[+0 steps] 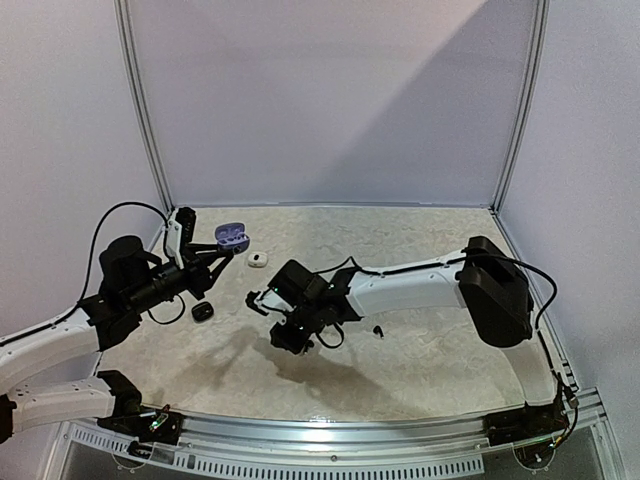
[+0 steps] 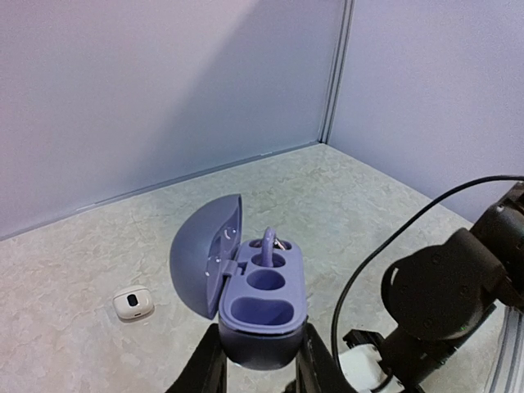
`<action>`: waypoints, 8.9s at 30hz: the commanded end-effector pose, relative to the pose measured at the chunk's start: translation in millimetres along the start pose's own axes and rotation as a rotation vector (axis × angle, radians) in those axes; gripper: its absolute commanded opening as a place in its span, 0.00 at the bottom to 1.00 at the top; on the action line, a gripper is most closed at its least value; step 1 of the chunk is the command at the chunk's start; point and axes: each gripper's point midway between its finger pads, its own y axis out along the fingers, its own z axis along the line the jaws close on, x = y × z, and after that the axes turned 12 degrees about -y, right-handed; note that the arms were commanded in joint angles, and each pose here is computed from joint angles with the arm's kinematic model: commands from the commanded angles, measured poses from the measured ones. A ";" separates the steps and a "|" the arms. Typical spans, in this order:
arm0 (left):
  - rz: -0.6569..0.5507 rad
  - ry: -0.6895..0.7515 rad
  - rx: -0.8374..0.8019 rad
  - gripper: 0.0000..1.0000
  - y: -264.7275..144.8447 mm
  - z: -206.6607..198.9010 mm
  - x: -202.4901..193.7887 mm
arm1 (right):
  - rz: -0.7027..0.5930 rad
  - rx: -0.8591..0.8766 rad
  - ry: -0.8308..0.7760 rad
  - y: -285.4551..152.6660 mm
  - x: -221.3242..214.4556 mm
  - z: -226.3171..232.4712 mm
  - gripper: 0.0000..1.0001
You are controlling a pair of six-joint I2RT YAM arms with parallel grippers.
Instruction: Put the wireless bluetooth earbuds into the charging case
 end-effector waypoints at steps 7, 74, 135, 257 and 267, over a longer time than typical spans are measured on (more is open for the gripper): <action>-0.013 0.014 -0.006 0.00 -2.8 2.0 -1.9 | 0.134 0.121 -0.117 -29.2 -40.1 71.9 0.26; 0.003 0.031 -0.006 0.00 -2.2 4.1 -8.9 | 0.146 0.294 -0.215 -24.6 -58.8 75.9 0.32; 0.028 0.055 -0.017 0.00 -1.2 3.9 -17.3 | 0.228 0.545 -0.311 -45.5 -80.0 154.0 0.08; 0.164 0.484 -0.271 0.00 -17.1 -46.1 -23.9 | -0.367 -0.528 0.231 -241.0 102.1 -45.0 0.39; 0.272 -0.012 -0.030 0.00 -20.2 -7.4 -36.8 | -0.157 -0.502 0.741 -217.1 -53.9 -137.7 0.48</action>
